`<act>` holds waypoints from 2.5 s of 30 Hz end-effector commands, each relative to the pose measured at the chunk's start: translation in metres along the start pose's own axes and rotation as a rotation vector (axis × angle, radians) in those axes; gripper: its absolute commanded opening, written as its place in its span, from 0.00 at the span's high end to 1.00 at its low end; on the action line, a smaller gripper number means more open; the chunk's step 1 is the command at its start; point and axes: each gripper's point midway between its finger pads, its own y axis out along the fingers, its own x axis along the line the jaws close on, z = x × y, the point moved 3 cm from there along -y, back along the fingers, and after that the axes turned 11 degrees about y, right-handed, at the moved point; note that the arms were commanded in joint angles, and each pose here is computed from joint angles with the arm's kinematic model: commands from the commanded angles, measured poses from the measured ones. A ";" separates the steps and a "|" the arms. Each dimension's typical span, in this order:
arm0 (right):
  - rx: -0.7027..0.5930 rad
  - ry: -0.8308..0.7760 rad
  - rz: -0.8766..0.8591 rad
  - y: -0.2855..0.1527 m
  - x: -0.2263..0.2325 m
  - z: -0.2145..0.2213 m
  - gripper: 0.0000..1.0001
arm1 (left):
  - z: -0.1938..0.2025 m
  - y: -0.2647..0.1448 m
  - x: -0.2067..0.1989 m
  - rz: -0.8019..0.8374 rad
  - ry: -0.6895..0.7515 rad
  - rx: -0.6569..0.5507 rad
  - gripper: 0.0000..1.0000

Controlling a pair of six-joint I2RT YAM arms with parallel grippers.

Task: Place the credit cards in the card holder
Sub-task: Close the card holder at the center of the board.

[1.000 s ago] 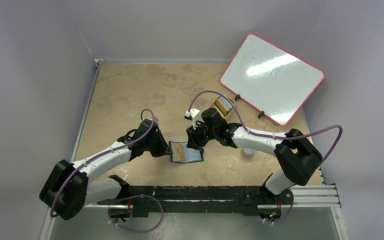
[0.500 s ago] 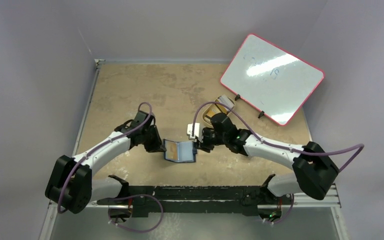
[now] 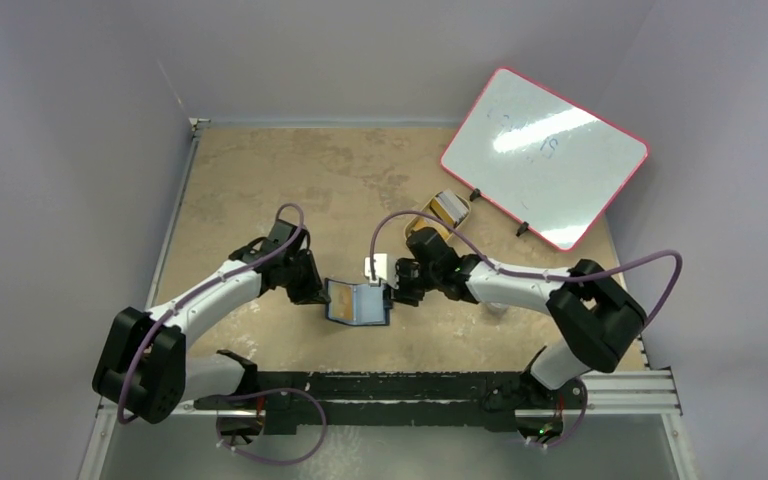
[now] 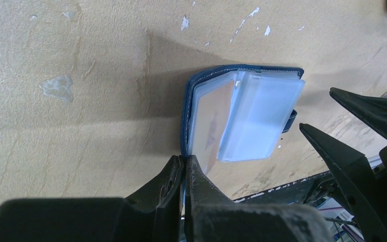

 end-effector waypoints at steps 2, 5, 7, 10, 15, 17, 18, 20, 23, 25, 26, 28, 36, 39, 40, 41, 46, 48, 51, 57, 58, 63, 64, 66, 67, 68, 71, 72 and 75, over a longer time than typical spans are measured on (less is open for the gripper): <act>-0.035 -0.072 -0.024 0.004 -0.004 -0.025 0.50 | -0.012 -0.007 -0.005 0.012 0.002 -0.053 1.00; -0.016 -0.080 -0.067 0.010 0.003 -0.024 0.50 | -0.013 -0.007 -0.005 0.013 -0.013 -0.071 1.00; 0.000 -0.084 -0.089 0.012 0.008 -0.022 0.50 | -0.014 -0.008 -0.004 0.011 -0.024 -0.083 1.00; 0.021 -0.090 -0.113 0.015 0.013 -0.019 0.50 | -0.016 -0.009 -0.002 0.002 -0.037 -0.106 1.00; 0.050 -0.084 -0.087 0.023 0.008 -0.017 0.51 | -0.015 -0.009 -0.002 0.004 -0.041 -0.114 1.00; 0.058 -0.083 -0.088 0.026 0.007 -0.016 0.52 | -0.015 -0.009 -0.001 0.004 -0.045 -0.117 1.00; 0.059 -0.087 -0.086 0.027 0.007 -0.017 0.53 | -0.015 -0.009 -0.001 0.003 -0.049 -0.119 1.00; 0.057 -0.091 -0.071 0.029 0.004 -0.018 0.54 | -0.015 -0.009 0.000 -0.002 -0.050 -0.121 1.00; 0.034 -0.100 -0.061 0.033 0.001 -0.024 0.59 | -0.018 -0.011 0.000 -0.013 -0.055 -0.134 1.00; 0.003 -0.096 -0.022 0.035 -0.005 -0.031 0.66 | -0.020 -0.014 0.003 -0.036 -0.058 -0.144 1.00; -0.010 -0.090 -0.010 0.034 -0.007 -0.033 0.69 | -0.022 -0.015 0.004 -0.050 -0.059 -0.150 1.00; -0.054 -0.085 0.003 0.033 -0.008 -0.043 0.73 | -0.025 -0.019 0.008 -0.081 -0.056 -0.159 1.00; -0.233 0.018 0.029 0.029 -0.001 -0.056 0.96 | -0.039 -0.031 0.022 -0.197 -0.045 -0.181 1.00; -0.285 0.055 0.037 0.027 0.002 -0.056 0.95 | -0.044 -0.035 0.026 -0.229 -0.041 -0.189 1.00; -0.301 0.065 0.035 0.027 0.003 -0.057 0.94 | -0.044 -0.036 0.026 -0.227 -0.040 -0.189 1.00; -0.315 0.067 0.026 0.027 0.005 -0.058 0.94 | -0.044 -0.035 0.023 -0.214 -0.040 -0.187 1.00; -0.346 0.082 0.002 0.034 0.009 -0.058 0.93 | -0.048 -0.028 -0.013 0.030 -0.042 -0.186 0.88; -0.363 0.086 -0.012 0.036 0.011 -0.059 0.93 | -0.044 -0.023 -0.027 0.142 -0.059 -0.166 0.82; -0.368 0.086 -0.013 0.039 0.011 -0.056 0.93 | -0.039 -0.014 -0.038 0.254 -0.085 -0.141 0.79; -0.361 0.081 -0.027 0.044 0.013 -0.051 0.93 | -0.032 -0.002 -0.042 0.349 -0.108 -0.133 0.78; -0.359 0.079 -0.028 0.045 0.013 -0.050 0.93 | -0.032 -0.001 -0.045 0.371 -0.108 -0.131 0.78; -0.354 0.074 -0.032 0.047 0.014 -0.046 0.92 | -0.034 0.002 -0.043 0.370 -0.123 -0.150 0.78; -0.353 0.072 -0.034 0.048 0.014 -0.046 0.93 | -0.033 0.004 -0.040 0.347 -0.123 -0.152 0.79; -0.352 0.072 -0.038 0.049 0.014 -0.046 0.93 | -0.034 0.006 -0.033 0.298 -0.118 -0.159 0.80; -0.352 0.071 -0.038 0.049 0.014 -0.046 0.93 | -0.035 0.007 -0.029 0.270 -0.113 -0.165 0.80; -0.351 0.070 -0.040 0.050 0.014 -0.046 0.93 | -0.036 0.007 -0.026 0.244 -0.110 -0.171 0.81; -0.347 0.069 -0.037 0.050 0.014 -0.044 0.93 | -0.036 0.011 -0.017 0.179 -0.102 -0.170 0.83; -0.346 0.068 -0.037 0.051 0.014 -0.044 0.92 | -0.036 0.012 -0.015 0.169 -0.101 -0.166 0.83; -0.344 0.069 -0.036 0.051 0.014 -0.042 0.92 | -0.033 0.017 -0.009 0.135 -0.100 -0.156 0.83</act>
